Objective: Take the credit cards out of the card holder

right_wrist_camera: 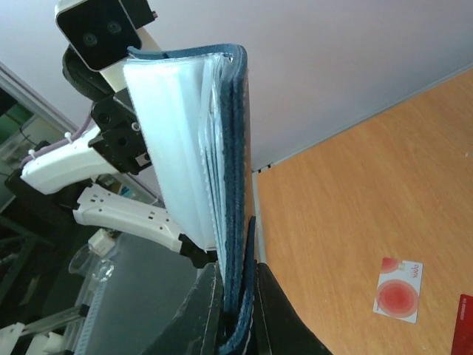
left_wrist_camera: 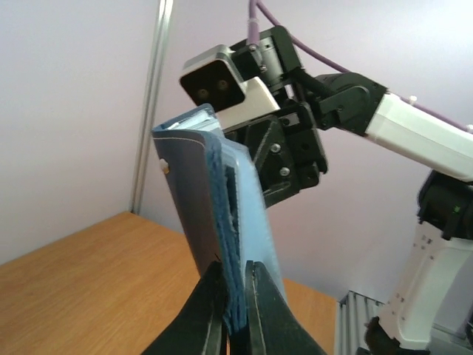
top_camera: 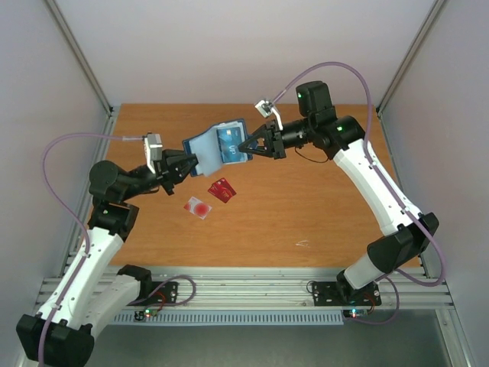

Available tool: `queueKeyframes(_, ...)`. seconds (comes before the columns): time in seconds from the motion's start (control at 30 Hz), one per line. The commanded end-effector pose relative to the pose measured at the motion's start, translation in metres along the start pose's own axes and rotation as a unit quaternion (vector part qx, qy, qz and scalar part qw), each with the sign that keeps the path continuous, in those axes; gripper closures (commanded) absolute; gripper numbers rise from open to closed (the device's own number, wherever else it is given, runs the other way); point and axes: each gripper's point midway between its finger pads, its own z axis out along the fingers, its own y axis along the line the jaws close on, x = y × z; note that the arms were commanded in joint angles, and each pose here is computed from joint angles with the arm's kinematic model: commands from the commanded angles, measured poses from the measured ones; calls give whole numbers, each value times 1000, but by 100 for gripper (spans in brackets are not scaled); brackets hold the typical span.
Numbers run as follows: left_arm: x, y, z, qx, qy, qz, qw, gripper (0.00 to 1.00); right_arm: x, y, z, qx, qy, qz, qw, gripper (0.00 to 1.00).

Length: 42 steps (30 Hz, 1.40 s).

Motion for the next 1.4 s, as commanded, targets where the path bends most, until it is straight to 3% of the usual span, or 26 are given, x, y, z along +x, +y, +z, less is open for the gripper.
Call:
queueKeyframes(0.0, -9, 23, -4, -76, -31, -5, 997, 87, -9, 9, -6, 23, -9, -2, 1000, 99)
queueKeyframes(0.03, -8, 47, -10, -143, -43, -18, 989, 70, -8, 0, -7, 49, -8, 6, 999, 99)
queueKeyframes(0.07, -4, 68, -17, -200, -47, -23, 979, 59, -8, -10, -8, 79, -9, 15, 997, 99)
queueKeyframes(0.1, 0, 89, -28, -262, -51, -28, 963, 54, -6, -25, -11, 122, -7, 29, 992, 99)
queueKeyframes(0.17, 9, 121, -50, -356, -48, -26, 933, 57, 1, -67, -25, 243, 3, 78, 967, 99)
queueKeyframes(0.23, 16, 135, -63, -401, -39, -17, 915, 64, 17, -108, -51, 377, 29, 138, 916, 99)
queueKeyframes(0.3, 22, 131, -59, -384, -25, -13, 923, 67, 33, -132, -76, 489, 68, 163, 854, 99)
queueKeyframes(0.37, 25, 115, -45, -326, -17, -15, 945, 70, 48, -144, -83, 553, 118, 144, 812, 99)
queueKeyframes(0.4, 25, 107, -37, -294, -19, -28, 955, 71, 50, -145, -79, 562, 131, 133, 806, 99)
queueKeyframes(0.53, 33, 73, -11, -178, -4, -77, 981, 75, 45, -136, -36, 505, 130, 112, 846, 99)
queueKeyframes(0.67, 56, 59, 5, -121, 28, -132, 983, 72, 35, -115, 13, 431, 126, 79, 890, 99)
queueKeyframes(0.77, 57, 66, 8, -134, 23, -143, 980, 72, 27, -94, 43, 360, 113, 65, 924, 99)
queueKeyframes(0.97, 65, 86, 6, -180, 15, -183, 966, 71, 8, -51, 62, 248, 65, 35, 966, 99)
queueKeyframes(1.1, 65, 87, 4, -187, 12, -185, 965, 70, -1, -31, 61, 208, 23, 7, 978, 99)
queueKeyframes(1.37, 58, 78, 7, -161, 6, -180, 970, 69, -4, -1, 59, 133, 6, -21, 991, 99)
